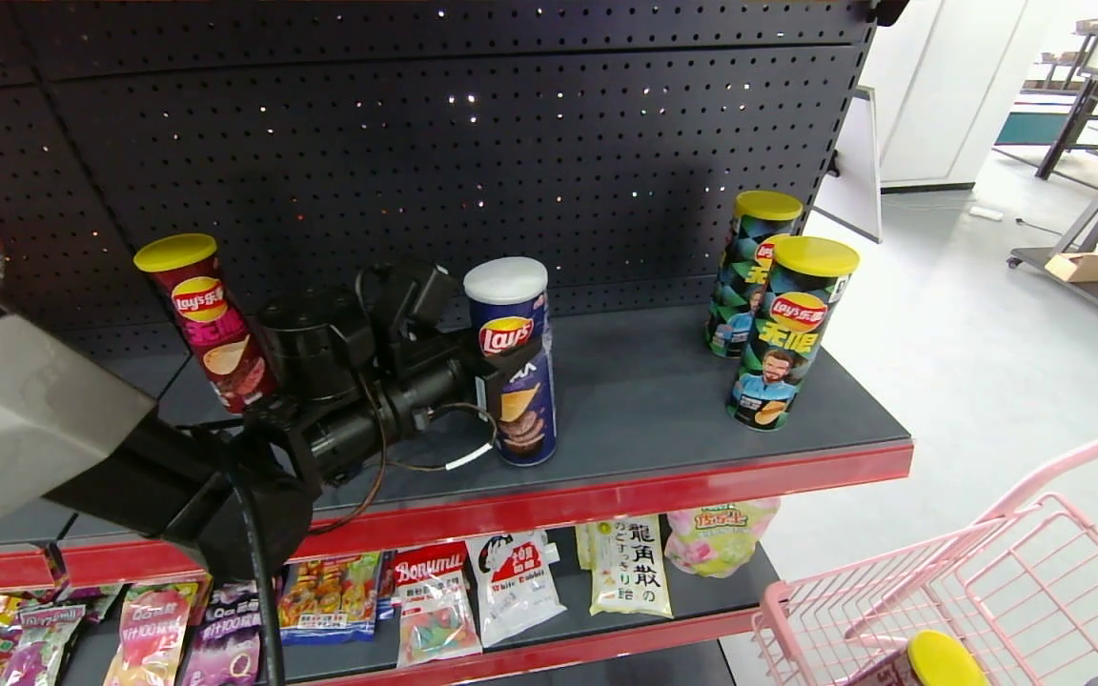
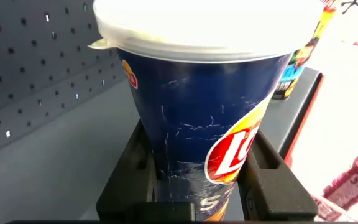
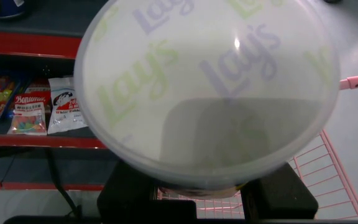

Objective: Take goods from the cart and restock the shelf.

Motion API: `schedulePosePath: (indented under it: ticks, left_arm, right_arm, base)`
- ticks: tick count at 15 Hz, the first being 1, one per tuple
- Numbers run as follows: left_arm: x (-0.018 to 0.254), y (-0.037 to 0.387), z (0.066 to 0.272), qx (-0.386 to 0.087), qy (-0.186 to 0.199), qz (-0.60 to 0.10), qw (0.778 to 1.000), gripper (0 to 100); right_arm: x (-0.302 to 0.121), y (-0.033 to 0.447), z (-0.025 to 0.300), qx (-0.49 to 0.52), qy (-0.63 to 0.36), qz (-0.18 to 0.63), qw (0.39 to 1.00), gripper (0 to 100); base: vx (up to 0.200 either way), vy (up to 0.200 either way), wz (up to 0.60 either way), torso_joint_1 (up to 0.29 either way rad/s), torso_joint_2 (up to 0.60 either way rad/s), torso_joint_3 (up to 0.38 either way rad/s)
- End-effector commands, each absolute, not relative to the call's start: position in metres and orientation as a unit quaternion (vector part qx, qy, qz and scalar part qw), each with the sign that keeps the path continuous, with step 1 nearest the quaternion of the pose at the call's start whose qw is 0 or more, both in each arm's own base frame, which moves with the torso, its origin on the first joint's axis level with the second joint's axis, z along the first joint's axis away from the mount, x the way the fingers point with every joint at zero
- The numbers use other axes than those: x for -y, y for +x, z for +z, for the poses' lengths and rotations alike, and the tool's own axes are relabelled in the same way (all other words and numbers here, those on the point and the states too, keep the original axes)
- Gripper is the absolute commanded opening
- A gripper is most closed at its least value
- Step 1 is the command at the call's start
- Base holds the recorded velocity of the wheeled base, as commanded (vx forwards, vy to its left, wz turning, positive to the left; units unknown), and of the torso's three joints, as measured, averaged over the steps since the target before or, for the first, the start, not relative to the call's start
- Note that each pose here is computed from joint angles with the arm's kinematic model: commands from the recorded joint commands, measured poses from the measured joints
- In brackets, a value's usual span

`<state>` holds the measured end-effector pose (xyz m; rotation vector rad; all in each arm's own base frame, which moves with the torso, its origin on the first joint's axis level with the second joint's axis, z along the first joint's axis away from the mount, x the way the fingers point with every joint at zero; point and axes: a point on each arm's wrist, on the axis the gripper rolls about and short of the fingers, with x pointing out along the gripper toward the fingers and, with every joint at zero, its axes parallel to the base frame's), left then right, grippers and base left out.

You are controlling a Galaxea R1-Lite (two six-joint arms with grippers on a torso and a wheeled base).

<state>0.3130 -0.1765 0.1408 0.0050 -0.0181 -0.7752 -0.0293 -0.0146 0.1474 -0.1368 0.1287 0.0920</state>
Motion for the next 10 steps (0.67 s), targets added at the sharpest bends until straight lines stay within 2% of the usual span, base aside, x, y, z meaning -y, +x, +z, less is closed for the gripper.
schedulePosePath:
  ticks: [1,3,10]
  left_arm:
    - [0.1752,0.3088,0.1363,0.007,0.004,-0.381,0.925,0]
    - [0.1720,0.3028,0.1312,-0.001,0.005,-0.381,0.925,0]
    - [0.1668,0.3010,0.1332,0.009,0.003,-0.375,0.927,0]
  right_arm:
    - [0.0147,-0.0294,0.1474,-0.064,-0.069,0.046,0.995,0]
    - [0.0146,-0.0293,0.1476,-0.064,-0.068,0.046,0.995,0]
    - [0.0146,-0.0294,0.1474,-0.064,-0.069,0.045,0.995,0]
  base:
    - [0.000,0.000,0.00,0.000,0.00,0.000]
    - [0.000,0.000,0.00,0.000,0.00,0.000]
    - [0.000,0.000,0.00,0.000,0.00,0.000]
